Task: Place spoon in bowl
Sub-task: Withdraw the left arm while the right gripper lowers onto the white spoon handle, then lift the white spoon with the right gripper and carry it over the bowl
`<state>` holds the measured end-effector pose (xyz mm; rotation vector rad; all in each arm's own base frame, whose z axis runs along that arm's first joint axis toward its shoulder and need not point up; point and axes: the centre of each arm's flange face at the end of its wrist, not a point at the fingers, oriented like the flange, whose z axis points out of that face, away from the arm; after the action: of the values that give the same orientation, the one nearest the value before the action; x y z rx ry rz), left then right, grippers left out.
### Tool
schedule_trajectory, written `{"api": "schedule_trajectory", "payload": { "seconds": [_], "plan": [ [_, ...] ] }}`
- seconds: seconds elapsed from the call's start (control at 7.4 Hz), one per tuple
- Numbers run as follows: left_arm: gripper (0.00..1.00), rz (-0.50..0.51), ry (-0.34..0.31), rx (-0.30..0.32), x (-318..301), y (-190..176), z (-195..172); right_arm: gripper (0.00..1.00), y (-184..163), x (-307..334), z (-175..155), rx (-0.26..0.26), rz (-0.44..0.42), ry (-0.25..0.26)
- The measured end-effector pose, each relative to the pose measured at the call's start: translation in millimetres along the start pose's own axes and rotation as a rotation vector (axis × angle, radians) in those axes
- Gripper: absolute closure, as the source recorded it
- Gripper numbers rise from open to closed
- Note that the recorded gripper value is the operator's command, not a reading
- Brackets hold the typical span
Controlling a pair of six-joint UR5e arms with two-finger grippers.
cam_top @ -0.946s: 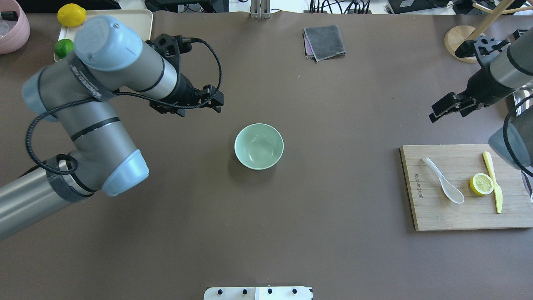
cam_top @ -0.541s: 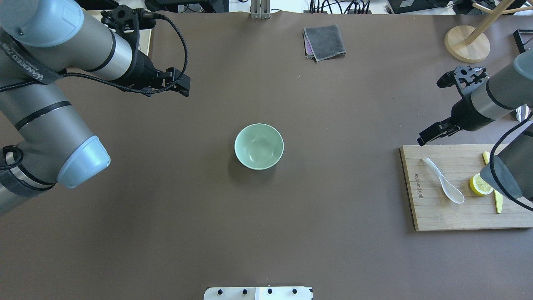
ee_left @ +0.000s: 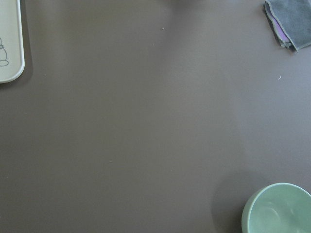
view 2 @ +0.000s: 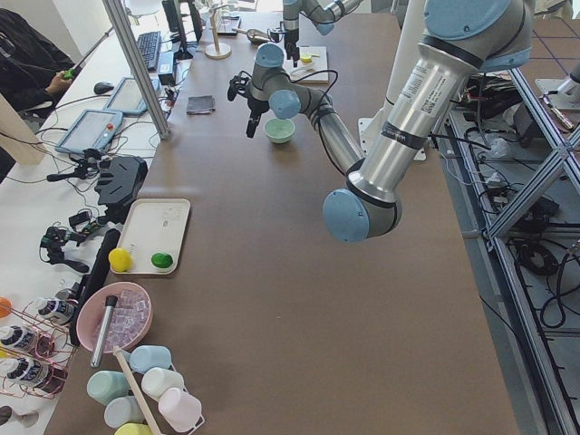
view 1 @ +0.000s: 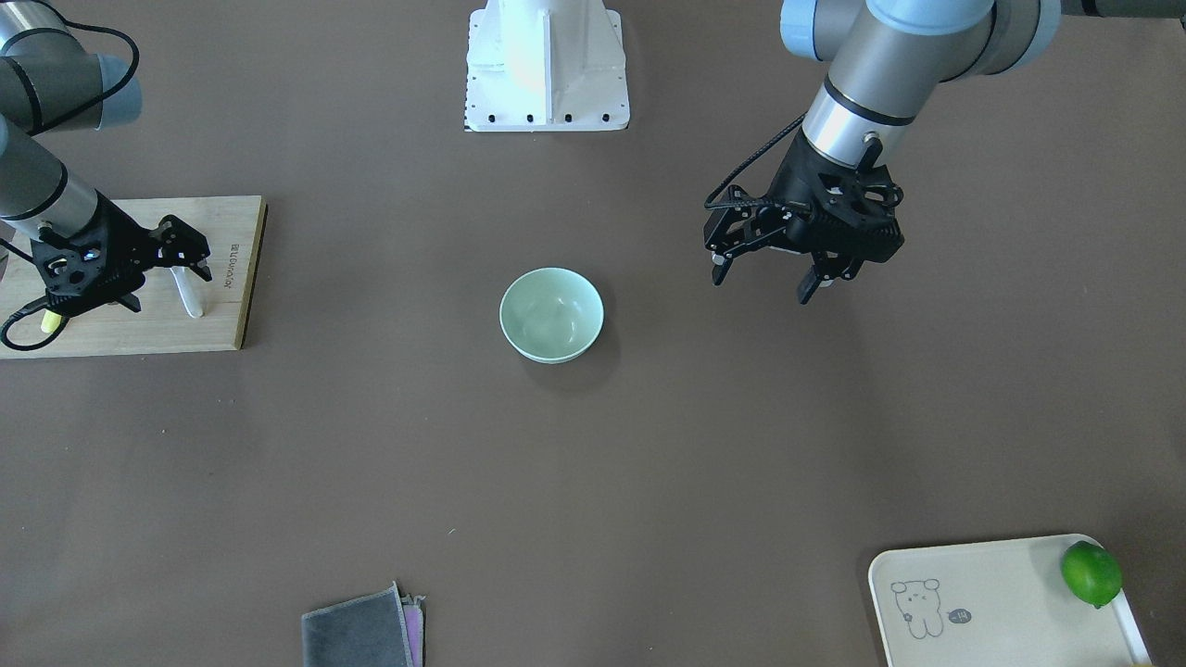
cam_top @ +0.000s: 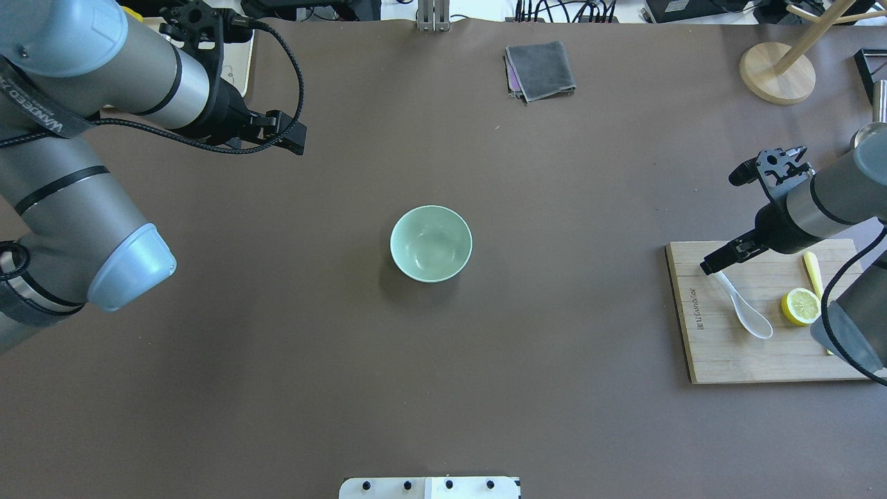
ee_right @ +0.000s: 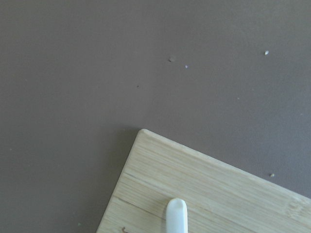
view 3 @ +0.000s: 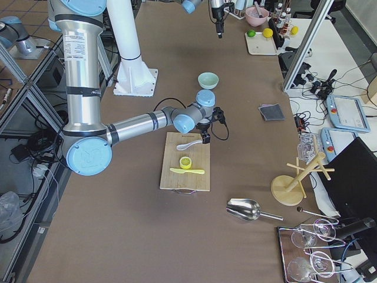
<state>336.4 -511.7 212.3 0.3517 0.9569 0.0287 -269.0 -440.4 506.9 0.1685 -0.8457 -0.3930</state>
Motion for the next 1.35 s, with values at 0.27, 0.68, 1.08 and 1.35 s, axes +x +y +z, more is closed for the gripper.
{"api": "schedule_trajectory", "payload": {
  "seconds": [0.27,0.68,1.08,1.35],
  "plan": [
    [0.02,-0.007,-0.021,-0.009,-11.7,4.2,7.8,0.37,12.0,-3.8,15.0,-0.023,-0.013,0.022],
    [0.02,-0.009,-0.030,-0.017,-17.3,7.1,11.5,0.67,21.0,-2.6,24.2,-0.037,-0.017,0.044],
    [0.02,-0.005,-0.052,-0.048,-38.2,18.1,21.1,1.00,22.2,-1.6,25.5,-0.038,-0.017,0.049],
    [0.02,0.092,-0.105,-0.069,-85.3,25.5,23.7,1.00,21.4,-2.3,24.5,-0.034,-0.020,0.053]
  ]
}}
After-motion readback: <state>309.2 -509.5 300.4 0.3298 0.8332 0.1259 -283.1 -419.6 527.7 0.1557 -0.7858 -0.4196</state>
